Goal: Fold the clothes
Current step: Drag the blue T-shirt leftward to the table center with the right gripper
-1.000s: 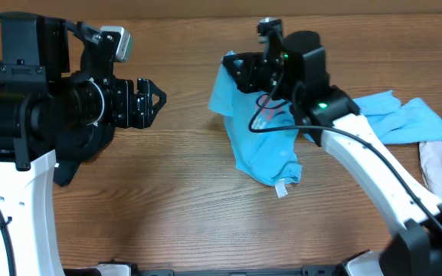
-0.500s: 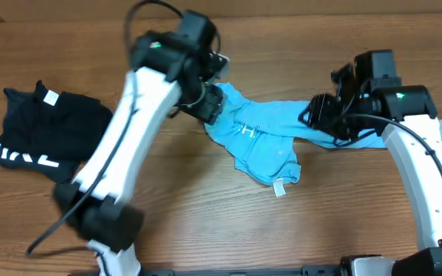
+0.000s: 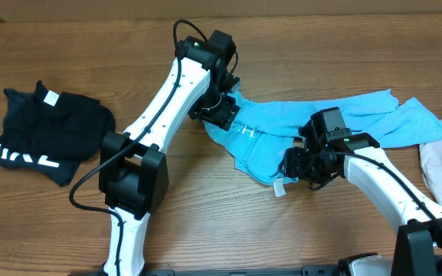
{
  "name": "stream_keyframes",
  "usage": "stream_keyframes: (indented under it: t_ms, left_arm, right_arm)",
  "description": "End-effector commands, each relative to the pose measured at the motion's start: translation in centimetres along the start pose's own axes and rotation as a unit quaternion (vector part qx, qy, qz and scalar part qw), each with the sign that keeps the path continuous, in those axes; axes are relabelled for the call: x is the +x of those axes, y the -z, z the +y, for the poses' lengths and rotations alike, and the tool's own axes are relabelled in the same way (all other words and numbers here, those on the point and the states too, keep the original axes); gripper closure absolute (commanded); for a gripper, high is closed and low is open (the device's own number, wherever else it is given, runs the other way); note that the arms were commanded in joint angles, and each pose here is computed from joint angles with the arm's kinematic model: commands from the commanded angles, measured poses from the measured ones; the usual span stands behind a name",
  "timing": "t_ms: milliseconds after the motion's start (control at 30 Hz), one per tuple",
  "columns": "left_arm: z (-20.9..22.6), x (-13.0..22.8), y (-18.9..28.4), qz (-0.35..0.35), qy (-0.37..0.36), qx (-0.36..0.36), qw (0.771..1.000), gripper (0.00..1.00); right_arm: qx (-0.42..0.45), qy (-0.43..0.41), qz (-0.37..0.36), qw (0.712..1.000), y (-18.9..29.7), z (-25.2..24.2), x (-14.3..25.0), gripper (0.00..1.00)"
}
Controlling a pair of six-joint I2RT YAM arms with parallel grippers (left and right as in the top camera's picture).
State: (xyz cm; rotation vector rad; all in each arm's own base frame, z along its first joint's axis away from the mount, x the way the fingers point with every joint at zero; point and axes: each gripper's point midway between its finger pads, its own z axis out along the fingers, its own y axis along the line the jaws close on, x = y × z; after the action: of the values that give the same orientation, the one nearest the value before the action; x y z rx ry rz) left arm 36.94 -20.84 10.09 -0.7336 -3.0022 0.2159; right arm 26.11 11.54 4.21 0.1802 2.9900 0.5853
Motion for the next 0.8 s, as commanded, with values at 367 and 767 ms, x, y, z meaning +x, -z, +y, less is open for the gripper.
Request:
stream_keyframes:
  t_ms: [367,767]
  left_arm:
    - [-11.6,1.6,-2.2,0.013,-0.23,-0.032,0.973,0.31]
    - [-14.9,2.6,-9.2,-0.001,-0.348,-0.081,0.934,0.51]
  right_arm:
    - [-0.017,-0.189,-0.118,0.975,6.2,-6.6,-7.5,0.33]
    - [-0.011,-0.224,-0.113,0.968,6.7,-8.4,-7.0,0.24]
